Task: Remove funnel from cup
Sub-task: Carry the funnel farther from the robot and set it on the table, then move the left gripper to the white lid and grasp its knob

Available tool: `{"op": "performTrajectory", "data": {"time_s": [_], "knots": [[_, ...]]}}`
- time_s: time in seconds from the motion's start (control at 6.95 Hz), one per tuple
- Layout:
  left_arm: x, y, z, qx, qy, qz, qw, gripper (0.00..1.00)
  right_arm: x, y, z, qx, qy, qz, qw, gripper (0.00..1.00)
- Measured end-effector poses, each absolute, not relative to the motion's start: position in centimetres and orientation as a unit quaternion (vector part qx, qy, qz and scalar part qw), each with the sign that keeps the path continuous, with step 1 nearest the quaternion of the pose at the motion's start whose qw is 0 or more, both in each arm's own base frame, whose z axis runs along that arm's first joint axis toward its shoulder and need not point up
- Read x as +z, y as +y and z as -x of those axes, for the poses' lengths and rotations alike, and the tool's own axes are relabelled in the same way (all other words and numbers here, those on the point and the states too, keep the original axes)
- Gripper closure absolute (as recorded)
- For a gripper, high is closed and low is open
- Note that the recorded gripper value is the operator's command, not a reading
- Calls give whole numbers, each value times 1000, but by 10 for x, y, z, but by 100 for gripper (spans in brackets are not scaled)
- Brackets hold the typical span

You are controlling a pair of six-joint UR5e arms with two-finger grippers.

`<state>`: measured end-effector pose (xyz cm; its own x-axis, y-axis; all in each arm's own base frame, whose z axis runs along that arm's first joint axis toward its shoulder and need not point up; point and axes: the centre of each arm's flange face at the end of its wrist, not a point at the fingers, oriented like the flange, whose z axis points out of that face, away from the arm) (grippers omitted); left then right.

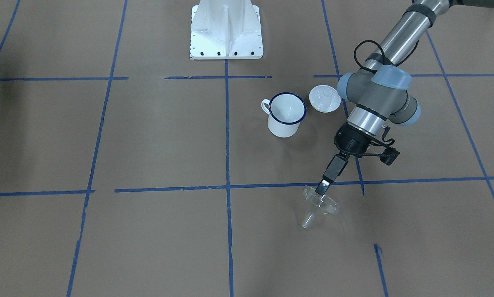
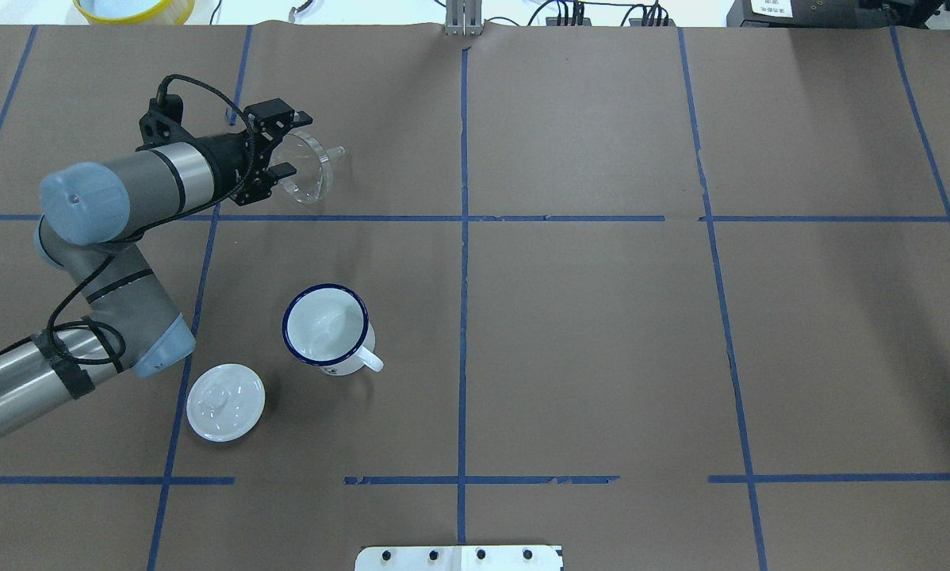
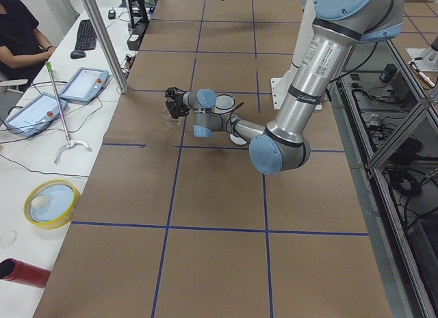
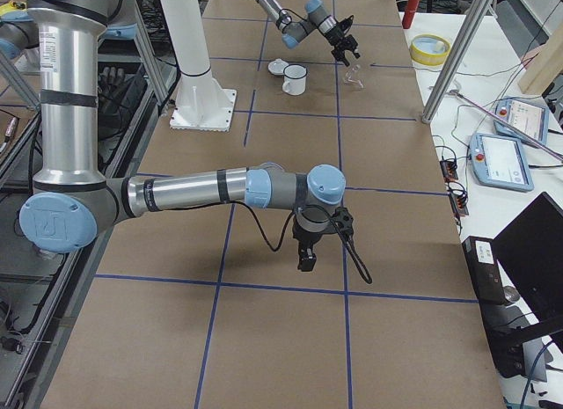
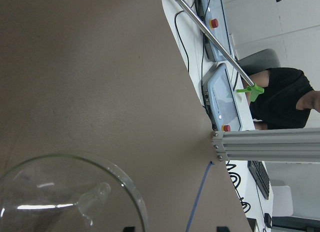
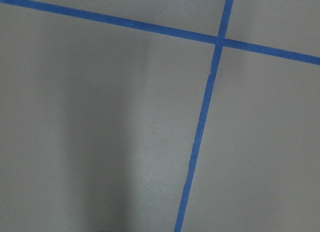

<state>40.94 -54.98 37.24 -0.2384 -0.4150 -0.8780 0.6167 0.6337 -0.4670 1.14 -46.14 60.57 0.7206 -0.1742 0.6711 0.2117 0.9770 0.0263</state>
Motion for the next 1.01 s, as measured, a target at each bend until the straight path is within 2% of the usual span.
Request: {"op": "performTrajectory", "data": {"time_s": [0.43,0.72,1.01], "knots": [[344,-519,-401,-396,512,-39,761,3,606,-461,-11,-104,-359,26,927,0],[338,-460,-390,-366,420,2,830,3,606,-461,-11,-104,-359,26,927,0],[360,-389,-398,-358,376,88,850,3,606,-461,-11,-104,-359,26,927,0]]}}
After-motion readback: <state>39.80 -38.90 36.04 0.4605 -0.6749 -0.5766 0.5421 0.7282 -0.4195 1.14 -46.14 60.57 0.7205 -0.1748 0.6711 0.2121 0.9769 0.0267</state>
